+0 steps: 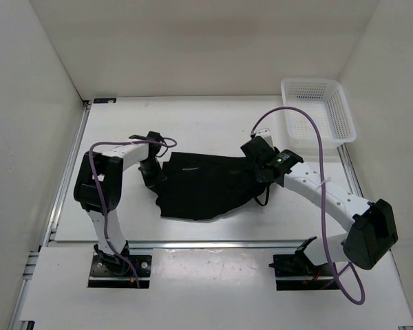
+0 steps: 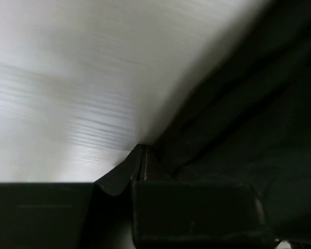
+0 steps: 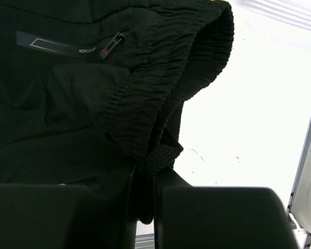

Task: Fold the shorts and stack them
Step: Fold the shorts

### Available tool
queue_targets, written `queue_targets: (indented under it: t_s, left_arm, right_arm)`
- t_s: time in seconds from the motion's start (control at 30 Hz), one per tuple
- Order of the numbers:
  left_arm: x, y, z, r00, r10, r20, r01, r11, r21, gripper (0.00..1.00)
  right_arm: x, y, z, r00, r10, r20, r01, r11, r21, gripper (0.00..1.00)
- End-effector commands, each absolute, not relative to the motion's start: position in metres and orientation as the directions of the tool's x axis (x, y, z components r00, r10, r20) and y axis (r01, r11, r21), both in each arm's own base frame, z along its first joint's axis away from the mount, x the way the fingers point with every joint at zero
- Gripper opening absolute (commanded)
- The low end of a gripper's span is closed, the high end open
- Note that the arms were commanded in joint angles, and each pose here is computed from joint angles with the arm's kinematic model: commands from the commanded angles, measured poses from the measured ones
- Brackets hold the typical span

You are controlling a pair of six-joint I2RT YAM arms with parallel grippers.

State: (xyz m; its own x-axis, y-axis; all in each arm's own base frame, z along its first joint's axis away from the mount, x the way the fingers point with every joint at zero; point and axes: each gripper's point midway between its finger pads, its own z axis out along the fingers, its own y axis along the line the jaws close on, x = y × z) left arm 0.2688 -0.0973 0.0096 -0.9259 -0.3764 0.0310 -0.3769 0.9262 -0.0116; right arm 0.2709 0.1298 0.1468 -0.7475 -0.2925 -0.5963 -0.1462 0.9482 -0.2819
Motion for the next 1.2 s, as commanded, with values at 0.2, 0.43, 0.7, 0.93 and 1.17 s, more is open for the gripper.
queue_targets:
  t_s: [0.2, 0.43, 0.7, 0.93, 1.17]
  left_arm:
    - [0.283, -0.121, 0.002, -0.924, -0.382, 0.021, -0.382, 0.923, -0.05, 0.1]
    - [0.281, -0.121, 0.005, -0.928, -0.373, 0.013, -0.373, 0.926, -0.056, 0.1]
    - [0.282, -0.106, 0.007, -0.924, -0.383, 0.009, -0.383, 0.922, -0.059, 0.1]
    - [0.283, -0.085, 0.023, -0.916, -0.399, -0.027, -0.397, 0.916, -0.059, 0.1]
    - [0.295, -0.061, 0.05, -0.906, -0.412, -0.102, -0.411, 0.911, -0.026, 0.1]
  right_arm:
    - [0.29, 0.149, 0.195, -0.654, -0.296, -0.697, -0.172, 0.954, -0.244, 0.0]
    - [0.294, 0.273, 0.227, -0.519, -0.437, -0.735, -0.403, 0.883, -0.241, 0.0]
    - [0.27, 0.424, 0.238, -0.381, -0.537, -0.753, -0.631, 0.746, -0.213, 0.47]
    - [0.269, 0.356, 0.308, -0.393, -0.318, -0.863, -0.526, 0.847, -0.073, 0.94]
    - [0.273, 0.272, 0.242, -0.567, -0.249, -0.785, -0.38, 0.925, -0.019, 0.65]
